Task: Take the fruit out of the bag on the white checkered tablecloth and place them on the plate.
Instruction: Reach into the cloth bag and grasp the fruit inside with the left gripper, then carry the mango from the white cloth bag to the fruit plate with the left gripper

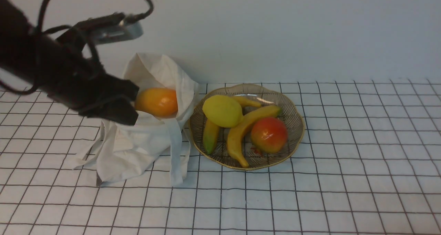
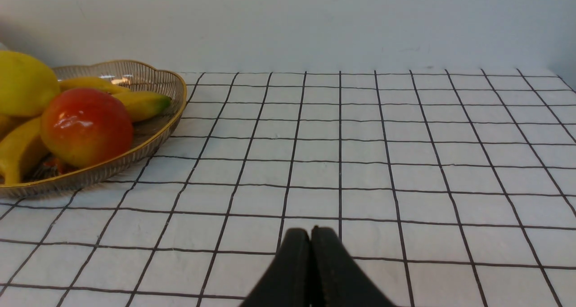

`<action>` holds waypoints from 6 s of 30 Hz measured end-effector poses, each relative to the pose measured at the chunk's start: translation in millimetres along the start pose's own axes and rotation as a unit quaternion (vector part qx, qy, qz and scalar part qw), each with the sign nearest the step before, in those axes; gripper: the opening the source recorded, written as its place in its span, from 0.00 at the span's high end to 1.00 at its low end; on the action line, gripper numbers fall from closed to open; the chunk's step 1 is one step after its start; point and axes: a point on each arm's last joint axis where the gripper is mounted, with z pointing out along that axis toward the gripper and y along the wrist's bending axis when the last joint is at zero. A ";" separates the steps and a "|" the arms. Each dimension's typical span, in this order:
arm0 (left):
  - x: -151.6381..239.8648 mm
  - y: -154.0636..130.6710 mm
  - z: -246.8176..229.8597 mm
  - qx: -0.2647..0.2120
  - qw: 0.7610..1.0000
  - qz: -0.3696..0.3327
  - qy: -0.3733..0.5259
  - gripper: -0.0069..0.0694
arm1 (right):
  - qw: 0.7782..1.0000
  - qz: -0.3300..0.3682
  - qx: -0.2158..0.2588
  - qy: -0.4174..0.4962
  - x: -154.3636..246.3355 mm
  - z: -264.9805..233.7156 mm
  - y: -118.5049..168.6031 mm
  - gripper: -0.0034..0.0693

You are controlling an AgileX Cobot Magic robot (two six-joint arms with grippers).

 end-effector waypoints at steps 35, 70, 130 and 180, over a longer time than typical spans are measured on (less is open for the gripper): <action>-114.6 59.7 186.7 -0.240 0.906 0.342 0.066 0.16 | 1.000 0.000 0.000 0.000 0.0 0.0 0.0 0.97; -109.9 58.9 172.1 -0.263 0.935 0.226 0.079 0.59 | 1.000 0.000 0.000 0.000 0.0 0.0 0.0 0.97; -117.1 51.9 157.7 -0.262 0.951 0.163 0.023 0.25 | 1.000 0.000 0.000 0.000 0.0 0.0 0.0 0.97; -106.0 -89.9 171.6 0.026 0.987 0.156 -0.023 0.04 | 1.000 0.000 0.000 0.000 0.0 0.0 0.0 0.97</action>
